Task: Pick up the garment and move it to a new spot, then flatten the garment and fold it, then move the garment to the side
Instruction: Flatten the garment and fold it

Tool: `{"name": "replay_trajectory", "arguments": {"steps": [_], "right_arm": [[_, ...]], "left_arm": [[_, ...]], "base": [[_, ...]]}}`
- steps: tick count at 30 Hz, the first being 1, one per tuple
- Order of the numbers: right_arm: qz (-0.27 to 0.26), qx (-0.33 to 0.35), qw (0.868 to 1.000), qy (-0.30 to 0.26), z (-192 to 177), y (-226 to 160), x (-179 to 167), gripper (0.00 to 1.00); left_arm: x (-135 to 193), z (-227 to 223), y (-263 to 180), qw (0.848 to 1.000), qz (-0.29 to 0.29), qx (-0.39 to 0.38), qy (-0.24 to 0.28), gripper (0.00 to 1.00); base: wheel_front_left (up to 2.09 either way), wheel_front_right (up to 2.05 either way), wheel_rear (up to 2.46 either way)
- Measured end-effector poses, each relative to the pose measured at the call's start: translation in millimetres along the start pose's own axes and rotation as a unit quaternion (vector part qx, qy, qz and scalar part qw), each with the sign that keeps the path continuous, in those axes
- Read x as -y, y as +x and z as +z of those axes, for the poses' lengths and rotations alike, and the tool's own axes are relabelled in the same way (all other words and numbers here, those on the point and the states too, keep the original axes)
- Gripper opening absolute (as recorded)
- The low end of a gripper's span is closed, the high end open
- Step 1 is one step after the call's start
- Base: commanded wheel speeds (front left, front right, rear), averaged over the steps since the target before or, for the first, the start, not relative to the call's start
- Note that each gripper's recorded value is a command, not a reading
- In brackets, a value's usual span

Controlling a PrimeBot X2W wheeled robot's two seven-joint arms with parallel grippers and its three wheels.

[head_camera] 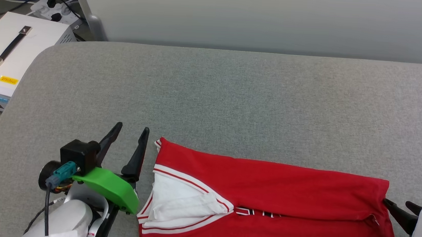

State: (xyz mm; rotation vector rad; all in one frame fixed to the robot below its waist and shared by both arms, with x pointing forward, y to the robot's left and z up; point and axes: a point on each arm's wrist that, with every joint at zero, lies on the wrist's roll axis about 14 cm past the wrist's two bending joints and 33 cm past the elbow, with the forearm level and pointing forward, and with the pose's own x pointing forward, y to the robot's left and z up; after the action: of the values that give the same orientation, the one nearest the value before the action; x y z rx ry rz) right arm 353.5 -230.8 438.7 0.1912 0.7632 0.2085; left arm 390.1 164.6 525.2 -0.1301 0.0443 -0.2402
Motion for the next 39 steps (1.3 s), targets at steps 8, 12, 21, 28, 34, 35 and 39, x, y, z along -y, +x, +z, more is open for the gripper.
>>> {"name": "replay_trajectory", "arguments": {"steps": [8, 12, 21, 28, 34, 35, 39], "right_arm": [[-0.043, -0.039, 0.997, 0.051, -26.2, 17.2, 13.7, 1.00], [-0.049, -0.051, 0.995, 0.071, -33.2, 28.6, 15.0, 1.00], [-0.059, -0.086, 0.991, 0.090, -50.0, 46.3, 19.6, 1.00], [-0.039, -0.107, 0.989, 0.099, -60.6, 55.7, 5.6, 1.00], [-0.019, -0.107, 0.988, 0.106, -60.7, 57.8, -6.6, 0.00], [-0.017, -0.107, 0.989, 0.106, -60.7, 57.6, -8.0, 0.00], [-0.015, -0.100, 0.989, 0.108, -61.6, 56.2, -9.6, 0.00]], "left_arm": [[-19.9, 30.4, 11.3, 0.995, 0.039, 0.074, 0.050, 1.00], [-25.7, 19.5, 6.6, 0.995, 0.049, 0.071, 0.047, 1.00], [-39.8, 4.6, 4.5, 0.995, 0.059, 0.061, 0.052, 1.00], [-44.5, 0.0, 4.4, 0.995, 0.065, 0.061, 0.049, 1.00], [-45.3, -1.2, 3.8, 0.995, 0.066, 0.063, 0.045, 1.00], [-44.8, -1.0, 3.7, 0.995, 0.066, 0.064, 0.046, 1.00], [-43.3, -1.1, 1.9, 0.995, 0.063, 0.065, 0.046, 1.00]], "base": [[0.00, 0.00, 0.00], [0.00, 0.00, 0.00], [0.00, 0.00, 0.00], [0.00, 0.00, 0.00], [0.00, 0.00, 0.00], [0.00, 0.00, 0.00], [0.00, 0.00, 0.00]]}}
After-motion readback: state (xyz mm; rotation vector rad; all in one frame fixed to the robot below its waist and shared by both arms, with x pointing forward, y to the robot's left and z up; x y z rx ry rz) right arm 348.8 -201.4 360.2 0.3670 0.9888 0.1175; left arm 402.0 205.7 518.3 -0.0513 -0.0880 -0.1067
